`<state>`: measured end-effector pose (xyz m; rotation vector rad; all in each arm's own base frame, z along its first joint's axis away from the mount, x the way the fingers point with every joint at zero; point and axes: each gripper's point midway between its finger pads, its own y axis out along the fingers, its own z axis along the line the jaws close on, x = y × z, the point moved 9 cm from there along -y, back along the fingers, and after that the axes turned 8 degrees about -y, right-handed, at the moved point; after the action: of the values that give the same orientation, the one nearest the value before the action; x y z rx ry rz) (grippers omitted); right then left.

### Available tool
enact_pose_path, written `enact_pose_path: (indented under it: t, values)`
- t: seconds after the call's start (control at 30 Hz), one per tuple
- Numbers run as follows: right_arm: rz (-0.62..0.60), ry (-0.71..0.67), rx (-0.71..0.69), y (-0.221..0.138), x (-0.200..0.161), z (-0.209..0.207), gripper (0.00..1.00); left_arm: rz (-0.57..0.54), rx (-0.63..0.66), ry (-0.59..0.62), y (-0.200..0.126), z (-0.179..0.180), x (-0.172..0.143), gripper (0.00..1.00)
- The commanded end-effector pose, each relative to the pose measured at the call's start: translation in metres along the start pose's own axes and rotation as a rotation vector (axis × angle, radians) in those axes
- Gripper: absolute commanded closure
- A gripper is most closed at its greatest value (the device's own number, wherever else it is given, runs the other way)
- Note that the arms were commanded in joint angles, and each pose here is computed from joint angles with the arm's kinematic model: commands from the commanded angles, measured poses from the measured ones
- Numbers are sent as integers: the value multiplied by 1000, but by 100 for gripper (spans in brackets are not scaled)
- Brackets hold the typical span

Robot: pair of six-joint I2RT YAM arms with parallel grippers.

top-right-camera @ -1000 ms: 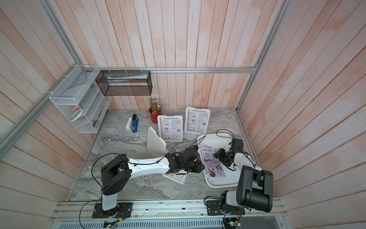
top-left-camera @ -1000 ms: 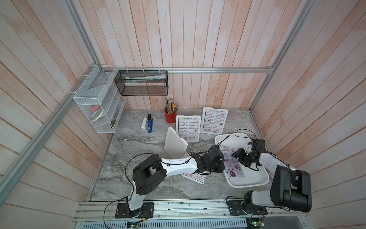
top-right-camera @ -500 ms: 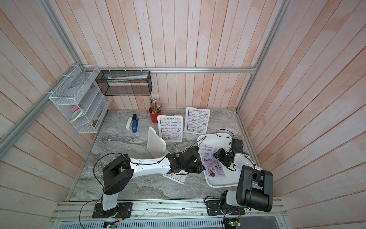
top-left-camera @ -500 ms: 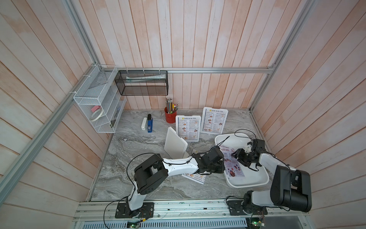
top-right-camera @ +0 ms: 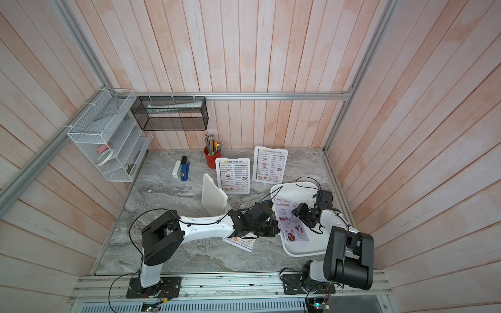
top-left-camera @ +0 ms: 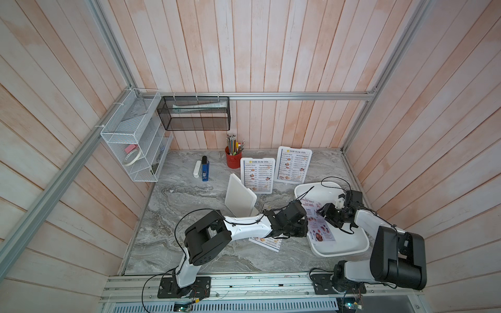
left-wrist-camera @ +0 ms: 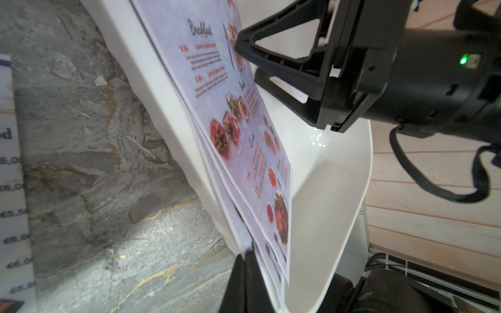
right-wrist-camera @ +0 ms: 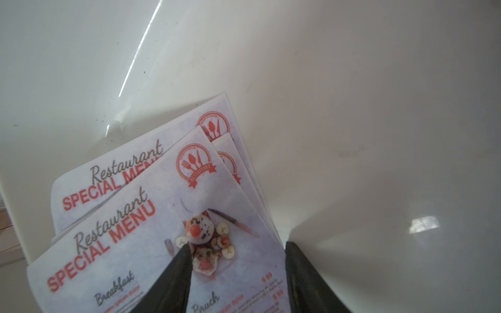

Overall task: Replace the menus in the menu holders
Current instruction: Pick up the menu from the storage box.

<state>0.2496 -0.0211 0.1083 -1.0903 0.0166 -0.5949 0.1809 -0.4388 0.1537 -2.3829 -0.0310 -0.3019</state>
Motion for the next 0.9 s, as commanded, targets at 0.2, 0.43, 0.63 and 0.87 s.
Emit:
enact_pose_path:
  t: [0.2,0.43,0.63,0.87]
  values:
    - [39,12,-47,0,-3,-5,41,-33,-29,14,-14,-9,7,100]
    - [12,6,-53,-6,8,-3,39,-64,-41,15,-29,-15,9,100]
    - [-2,1,-53,-11,13,-2,39,-75,-30,13,-36,-14,10,100]
    - [-19,0,-67,-15,18,-4,37,-90,3,-2,-44,-2,11,100]
